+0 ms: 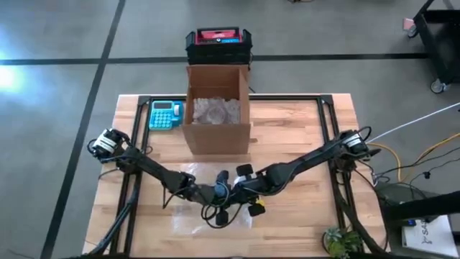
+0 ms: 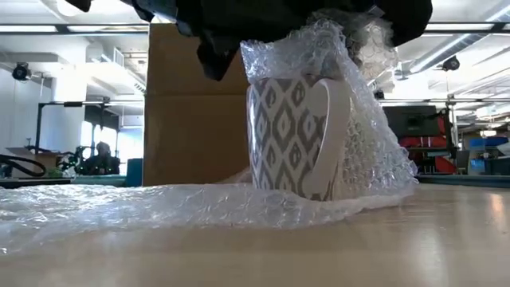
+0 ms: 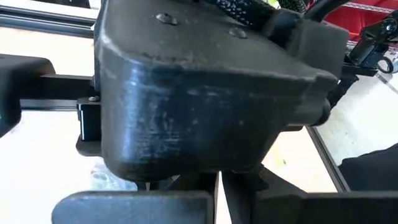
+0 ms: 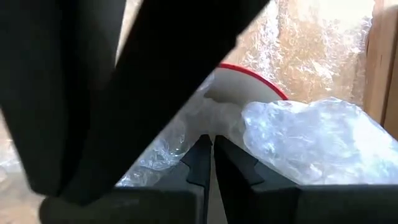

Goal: Wrap mug
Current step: Wrap the white mug using the bubble wrap

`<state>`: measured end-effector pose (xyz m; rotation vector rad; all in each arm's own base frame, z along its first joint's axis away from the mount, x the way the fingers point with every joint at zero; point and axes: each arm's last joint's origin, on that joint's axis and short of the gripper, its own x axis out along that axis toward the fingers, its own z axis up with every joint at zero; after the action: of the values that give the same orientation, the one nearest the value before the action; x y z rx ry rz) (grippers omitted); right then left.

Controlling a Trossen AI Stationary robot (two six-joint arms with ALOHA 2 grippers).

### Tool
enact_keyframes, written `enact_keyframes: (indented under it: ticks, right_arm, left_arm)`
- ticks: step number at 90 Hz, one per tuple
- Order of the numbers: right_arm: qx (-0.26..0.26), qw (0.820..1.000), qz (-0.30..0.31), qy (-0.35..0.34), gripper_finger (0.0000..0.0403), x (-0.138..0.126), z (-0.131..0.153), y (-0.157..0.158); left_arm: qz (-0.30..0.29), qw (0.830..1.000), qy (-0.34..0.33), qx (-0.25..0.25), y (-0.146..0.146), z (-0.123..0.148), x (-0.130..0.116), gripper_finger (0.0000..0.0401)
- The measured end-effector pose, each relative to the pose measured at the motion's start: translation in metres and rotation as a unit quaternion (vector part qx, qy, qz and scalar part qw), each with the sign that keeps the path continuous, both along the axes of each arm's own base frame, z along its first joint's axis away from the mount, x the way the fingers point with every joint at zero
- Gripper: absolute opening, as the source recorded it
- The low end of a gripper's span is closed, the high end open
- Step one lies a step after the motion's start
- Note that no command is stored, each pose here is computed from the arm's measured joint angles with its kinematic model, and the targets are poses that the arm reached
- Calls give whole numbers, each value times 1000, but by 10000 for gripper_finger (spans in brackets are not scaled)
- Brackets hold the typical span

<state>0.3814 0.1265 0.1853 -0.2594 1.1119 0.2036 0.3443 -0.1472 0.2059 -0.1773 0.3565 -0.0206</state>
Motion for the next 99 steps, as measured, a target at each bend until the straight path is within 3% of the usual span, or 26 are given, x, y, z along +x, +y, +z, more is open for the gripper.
enact_keyframes:
  ticks: [20,45,57,64,74,90,99]
  right_arm:
    - [-7,1000,12,4,8,-1,10,-1]
    - [-1,1000,14,-11,8,-16,56,-5]
    - [54,998,16,-34,8,-27,81,-2]
    - [88,995,29,-37,8,-29,77,10]
    - [77,996,36,-26,8,-28,56,20]
    - [-34,999,-19,-35,8,-14,22,13]
    - [14,1000,4,-23,8,-9,19,7]
  left_arm:
    - [4,1000,-2,2,1,0,1,0]
    - [16,1000,16,10,4,-7,2,0]
    - [19,1000,20,2,5,-11,3,0]
    - [18,1000,21,1,5,-11,4,0]
    - [20,1000,22,-3,7,-11,4,0]
    - [33,999,34,2,10,-13,3,0]
    - [34,999,41,-13,10,-4,-3,0]
